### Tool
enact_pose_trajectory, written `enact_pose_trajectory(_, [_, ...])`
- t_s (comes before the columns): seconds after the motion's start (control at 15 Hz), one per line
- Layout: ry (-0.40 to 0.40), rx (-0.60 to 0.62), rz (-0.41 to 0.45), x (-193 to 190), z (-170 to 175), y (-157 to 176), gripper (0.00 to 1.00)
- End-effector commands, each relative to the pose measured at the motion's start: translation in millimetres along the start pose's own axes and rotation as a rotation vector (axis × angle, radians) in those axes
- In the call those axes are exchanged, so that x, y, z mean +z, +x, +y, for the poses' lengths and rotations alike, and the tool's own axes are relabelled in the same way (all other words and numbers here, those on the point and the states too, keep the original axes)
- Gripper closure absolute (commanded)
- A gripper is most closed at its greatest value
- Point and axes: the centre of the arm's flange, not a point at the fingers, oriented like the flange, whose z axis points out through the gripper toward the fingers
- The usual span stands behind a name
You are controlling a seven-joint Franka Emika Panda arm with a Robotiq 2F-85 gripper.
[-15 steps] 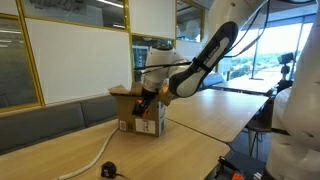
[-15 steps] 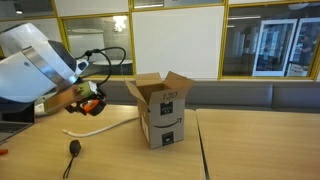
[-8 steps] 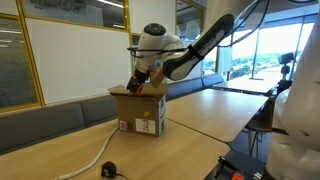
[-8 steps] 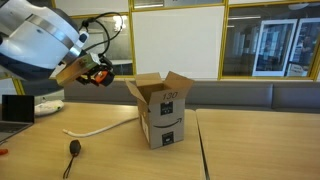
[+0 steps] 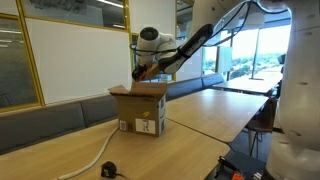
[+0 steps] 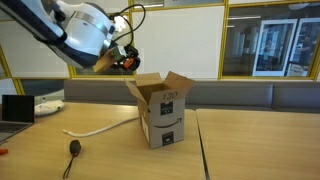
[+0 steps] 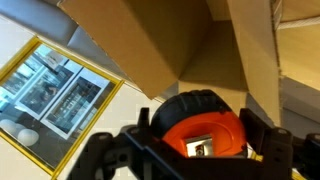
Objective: Put the objects on the table into the box.
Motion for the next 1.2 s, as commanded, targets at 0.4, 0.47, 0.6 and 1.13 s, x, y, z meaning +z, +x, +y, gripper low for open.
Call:
enact_pose_trajectory(0.4, [-0.019, 0.327, -0.165, 159, 79, -3, 0.36])
enact_pose_trajectory(0.47, [-0.011, 0.354, -0.188, 169, 83, -7, 0.36])
enact_pose_trajectory(0.6, [-0.005, 0.398, -0.228, 186, 89, -14, 0.36])
enact_pose_trajectory(1.13, [0.032, 0.495, -0.335, 211, 102, -24, 0.00])
